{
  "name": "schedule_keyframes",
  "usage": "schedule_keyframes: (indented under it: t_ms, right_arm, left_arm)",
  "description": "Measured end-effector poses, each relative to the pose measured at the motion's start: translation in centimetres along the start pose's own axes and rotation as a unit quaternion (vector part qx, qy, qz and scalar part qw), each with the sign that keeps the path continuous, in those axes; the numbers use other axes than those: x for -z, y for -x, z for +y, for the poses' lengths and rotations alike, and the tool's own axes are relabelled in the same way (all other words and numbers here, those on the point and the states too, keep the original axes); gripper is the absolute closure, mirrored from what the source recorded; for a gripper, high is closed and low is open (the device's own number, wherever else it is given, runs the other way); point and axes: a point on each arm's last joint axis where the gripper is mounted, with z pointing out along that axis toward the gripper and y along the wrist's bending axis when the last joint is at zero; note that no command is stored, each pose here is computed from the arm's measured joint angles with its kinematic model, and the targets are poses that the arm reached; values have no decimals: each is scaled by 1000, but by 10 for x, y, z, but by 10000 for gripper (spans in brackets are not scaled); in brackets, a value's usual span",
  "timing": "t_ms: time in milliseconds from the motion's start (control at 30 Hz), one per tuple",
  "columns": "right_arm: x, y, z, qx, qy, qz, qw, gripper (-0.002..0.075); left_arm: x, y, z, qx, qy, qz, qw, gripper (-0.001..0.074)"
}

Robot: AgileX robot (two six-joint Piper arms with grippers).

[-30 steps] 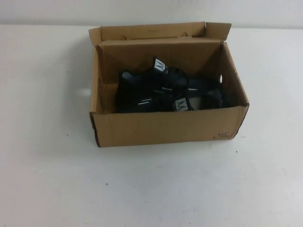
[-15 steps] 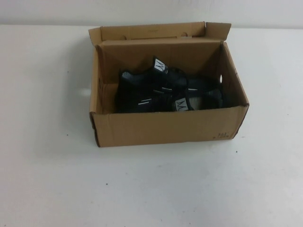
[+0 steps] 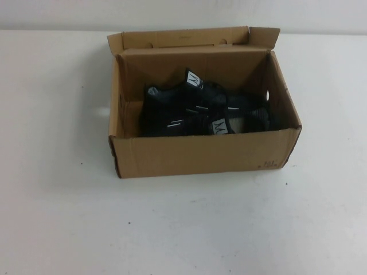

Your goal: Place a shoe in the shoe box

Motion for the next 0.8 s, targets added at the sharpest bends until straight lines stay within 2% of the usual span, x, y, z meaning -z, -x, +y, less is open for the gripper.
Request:
schedule_keyframes:
  t_ms: [800]
  right_arm:
    - [0, -6, 2, 0, 12, 35, 999, 742]
  left_arm:
    - [0, 3, 0, 14, 0, -16, 1000, 736]
